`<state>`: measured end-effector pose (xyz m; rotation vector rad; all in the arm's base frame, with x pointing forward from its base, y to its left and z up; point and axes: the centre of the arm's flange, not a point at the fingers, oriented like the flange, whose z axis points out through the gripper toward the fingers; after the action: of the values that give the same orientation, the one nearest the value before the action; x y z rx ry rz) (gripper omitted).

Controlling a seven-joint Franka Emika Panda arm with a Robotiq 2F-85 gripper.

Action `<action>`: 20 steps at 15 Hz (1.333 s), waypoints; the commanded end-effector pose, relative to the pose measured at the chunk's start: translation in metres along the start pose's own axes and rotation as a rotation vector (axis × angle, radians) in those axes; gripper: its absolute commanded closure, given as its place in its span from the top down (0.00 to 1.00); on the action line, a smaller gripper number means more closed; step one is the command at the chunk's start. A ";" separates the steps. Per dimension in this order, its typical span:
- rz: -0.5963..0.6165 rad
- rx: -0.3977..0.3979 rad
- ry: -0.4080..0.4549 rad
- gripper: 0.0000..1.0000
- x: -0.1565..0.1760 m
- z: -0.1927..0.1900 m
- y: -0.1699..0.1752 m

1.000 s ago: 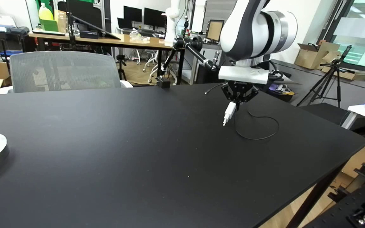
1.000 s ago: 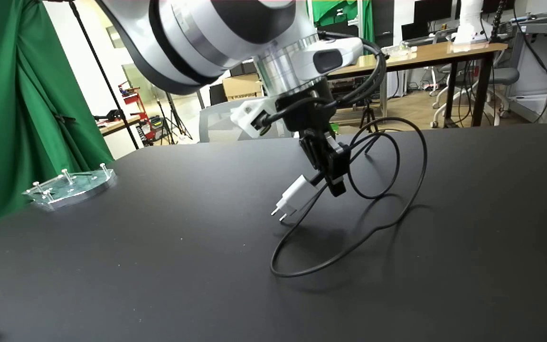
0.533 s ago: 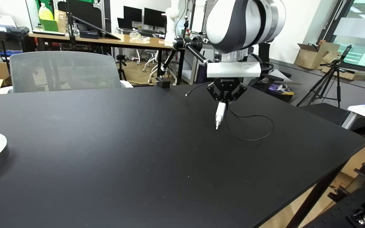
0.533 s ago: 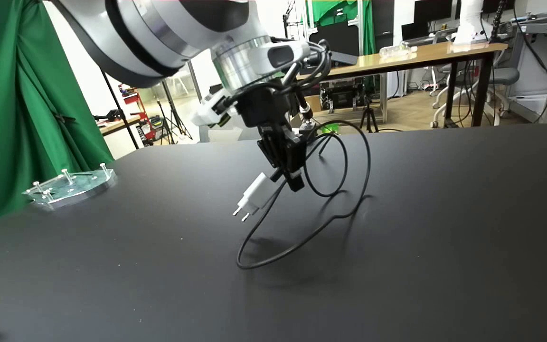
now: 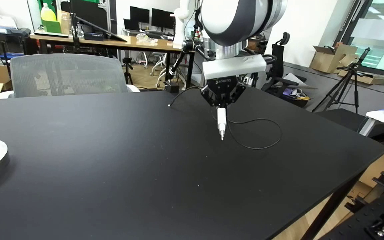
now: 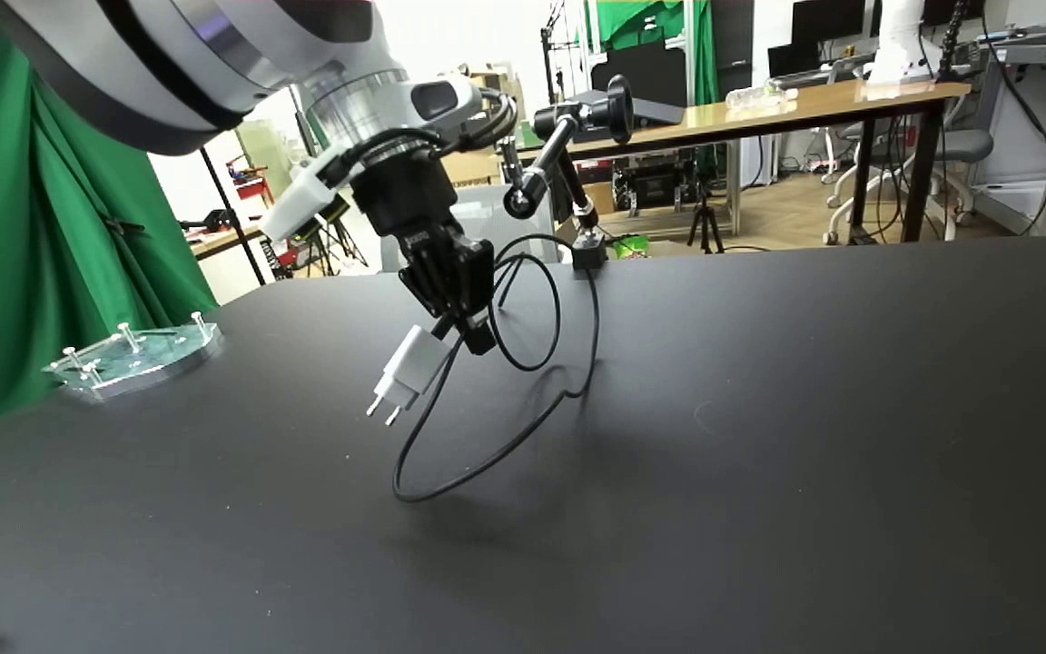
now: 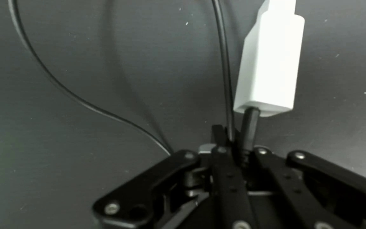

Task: Untangle the charger.

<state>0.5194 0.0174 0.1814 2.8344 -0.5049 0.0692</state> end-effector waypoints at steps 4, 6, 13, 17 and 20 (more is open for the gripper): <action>0.004 0.001 -0.006 0.31 0.000 0.003 0.002; 0.005 0.001 -0.006 0.31 0.001 0.004 0.002; -0.017 0.009 0.007 0.00 -0.008 -0.007 -0.004; -0.046 0.016 0.012 0.40 -0.015 -0.016 -0.009; -0.064 0.016 0.016 0.60 -0.021 -0.024 -0.010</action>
<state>0.5171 0.0381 0.1834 2.8615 -0.4323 0.0752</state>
